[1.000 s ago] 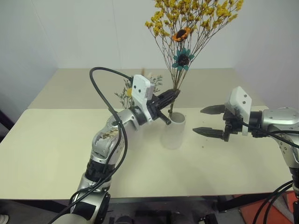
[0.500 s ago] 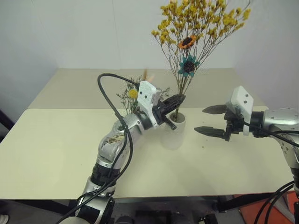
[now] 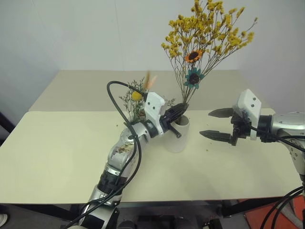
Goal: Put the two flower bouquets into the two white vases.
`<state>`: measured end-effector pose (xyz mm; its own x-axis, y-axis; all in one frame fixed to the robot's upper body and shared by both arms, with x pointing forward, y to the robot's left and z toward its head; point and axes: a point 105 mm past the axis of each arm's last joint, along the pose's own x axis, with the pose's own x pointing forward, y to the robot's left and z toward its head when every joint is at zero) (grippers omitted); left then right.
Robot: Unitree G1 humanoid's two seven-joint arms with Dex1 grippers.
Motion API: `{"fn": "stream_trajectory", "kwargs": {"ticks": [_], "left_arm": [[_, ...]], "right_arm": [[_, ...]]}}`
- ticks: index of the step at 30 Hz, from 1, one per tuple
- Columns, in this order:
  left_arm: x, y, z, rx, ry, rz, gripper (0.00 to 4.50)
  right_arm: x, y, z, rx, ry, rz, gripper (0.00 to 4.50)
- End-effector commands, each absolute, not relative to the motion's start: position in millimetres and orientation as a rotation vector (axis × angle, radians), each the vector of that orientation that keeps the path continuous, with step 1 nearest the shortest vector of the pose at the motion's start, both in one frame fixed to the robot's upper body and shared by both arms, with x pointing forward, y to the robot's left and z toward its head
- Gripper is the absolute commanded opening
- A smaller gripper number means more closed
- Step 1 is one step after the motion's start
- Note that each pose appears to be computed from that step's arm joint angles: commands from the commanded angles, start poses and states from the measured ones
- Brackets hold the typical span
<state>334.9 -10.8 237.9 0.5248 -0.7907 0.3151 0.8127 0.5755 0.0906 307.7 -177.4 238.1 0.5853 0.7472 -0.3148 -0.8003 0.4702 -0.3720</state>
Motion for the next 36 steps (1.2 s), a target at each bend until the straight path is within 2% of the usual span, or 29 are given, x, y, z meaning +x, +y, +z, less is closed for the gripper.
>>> {"fn": "stream_trajectory", "kwargs": {"ticks": [1,6,9,21,22,29,36], "left_arm": [[332.9,-12.8,238.7,-0.069,-0.367,-0.954,0.03],[331.1,-15.1,233.3,-0.057,-0.348,-0.967,0.03],[331.4,-14.6,230.8,-0.052,-0.339,-0.963,0.71],[333.8,-9.0,226.7,-0.035,-0.306,-0.93,4.29],[332.9,-7.7,226.6,-0.028,-0.304,-0.927,4.47],[327.8,4.6,220.6,0.007,-0.258,-0.889,4.47],[336.9,22.5,211.4,0.002,-0.147,-0.754,4.47]], "right_arm": [[302.4,-179.7,255.1,-0.538,0.056,0.933,4.5],[302.3,-179.2,255.6,-0.538,0.052,0.932,4.5],[302.4,-178.8,255.8,-0.537,0.05,0.932,4.5],[302.7,-178.2,256.3,-0.539,0.044,0.932,4.5],[302.8,-178.2,256.4,-0.54,0.044,0.931,4.5],[303.3,-178.1,255.9,-0.541,0.043,0.932,4.5],[303.7,-175.9,254.4,-0.54,0.04,0.94,4.5]]}}
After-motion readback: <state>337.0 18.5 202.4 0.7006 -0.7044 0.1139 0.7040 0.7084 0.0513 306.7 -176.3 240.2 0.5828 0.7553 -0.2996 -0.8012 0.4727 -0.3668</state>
